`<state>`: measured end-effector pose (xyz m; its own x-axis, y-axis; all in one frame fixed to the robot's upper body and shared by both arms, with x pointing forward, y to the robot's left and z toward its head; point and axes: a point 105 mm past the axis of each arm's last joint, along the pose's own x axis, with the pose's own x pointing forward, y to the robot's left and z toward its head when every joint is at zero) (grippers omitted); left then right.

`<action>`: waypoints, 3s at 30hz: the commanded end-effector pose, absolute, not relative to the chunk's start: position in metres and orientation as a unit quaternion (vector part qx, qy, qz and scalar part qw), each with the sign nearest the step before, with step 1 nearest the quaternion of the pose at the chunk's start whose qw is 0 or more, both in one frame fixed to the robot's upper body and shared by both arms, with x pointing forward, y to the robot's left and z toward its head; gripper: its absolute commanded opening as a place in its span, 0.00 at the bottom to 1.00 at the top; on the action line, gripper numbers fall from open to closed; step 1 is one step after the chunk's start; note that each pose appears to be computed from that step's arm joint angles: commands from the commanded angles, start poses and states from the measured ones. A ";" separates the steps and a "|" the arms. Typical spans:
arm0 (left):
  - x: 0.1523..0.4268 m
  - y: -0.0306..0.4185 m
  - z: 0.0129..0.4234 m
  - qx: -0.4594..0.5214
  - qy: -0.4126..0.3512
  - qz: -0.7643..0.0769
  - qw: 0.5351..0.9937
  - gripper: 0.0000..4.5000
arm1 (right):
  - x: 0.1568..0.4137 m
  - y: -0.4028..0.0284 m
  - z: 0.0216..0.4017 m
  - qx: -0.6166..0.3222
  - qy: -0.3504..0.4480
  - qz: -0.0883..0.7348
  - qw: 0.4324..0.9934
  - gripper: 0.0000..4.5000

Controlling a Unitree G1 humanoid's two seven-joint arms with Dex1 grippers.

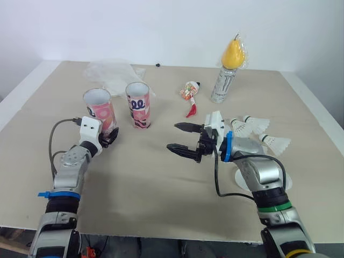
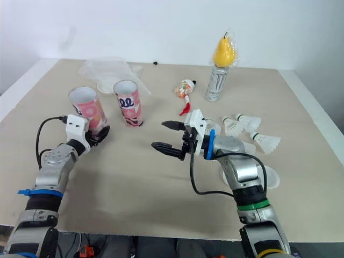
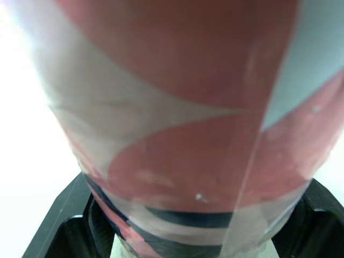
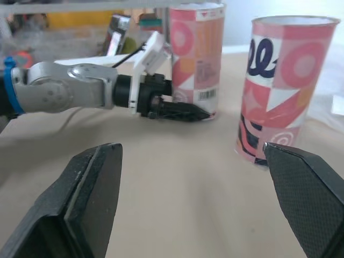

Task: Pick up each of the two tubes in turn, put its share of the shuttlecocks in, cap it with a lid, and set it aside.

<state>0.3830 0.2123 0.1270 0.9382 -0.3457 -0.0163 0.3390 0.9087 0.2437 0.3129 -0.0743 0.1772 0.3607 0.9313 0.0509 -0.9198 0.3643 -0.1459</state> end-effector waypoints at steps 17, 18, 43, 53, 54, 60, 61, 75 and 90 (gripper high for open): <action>0.318 0.094 0.126 0.354 0.117 -0.590 0.716 0.68 | 0.246 -0.148 0.173 -0.011 0.014 0.195 0.981 1.00; 0.318 0.091 0.126 0.359 0.124 -0.598 0.706 0.68 | 0.243 -0.148 0.168 -0.006 0.026 0.193 0.981 1.00; 0.321 0.066 0.130 0.383 0.145 -0.618 0.671 0.68 | 0.303 -0.178 0.123 0.041 0.092 0.099 0.990 1.00; 0.319 0.066 0.123 0.383 0.150 -0.613 0.674 0.68 | 0.314 -0.180 0.122 0.031 0.095 0.083 0.992 0.65; 0.319 0.066 0.123 0.383 0.150 -0.614 0.674 0.68 | 0.315 -0.181 0.122 0.030 0.095 0.077 0.992 0.59; 0.321 0.064 0.123 0.383 0.148 -0.613 0.675 0.68 | 0.314 -0.183 0.125 0.043 0.098 0.034 0.994 0.54; 0.321 0.064 0.123 0.383 0.147 -0.613 0.675 0.68 | 0.314 -0.181 0.124 0.047 0.101 0.031 0.993 0.54; 0.321 0.066 0.121 0.384 0.152 -0.607 0.679 0.68 | 0.314 -0.189 0.122 0.035 0.111 -0.032 0.993 0.40; 0.323 0.068 0.118 0.381 0.155 -0.606 0.681 0.68 | 0.308 -0.181 0.142 0.013 0.090 0.006 0.996 0.02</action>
<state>0.3251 0.0695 0.1288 0.2410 -0.7161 -0.6551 0.9337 -0.0130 0.3577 0.3114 -0.1843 0.1135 0.9625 -0.0208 -0.2705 0.0338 0.9985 0.0433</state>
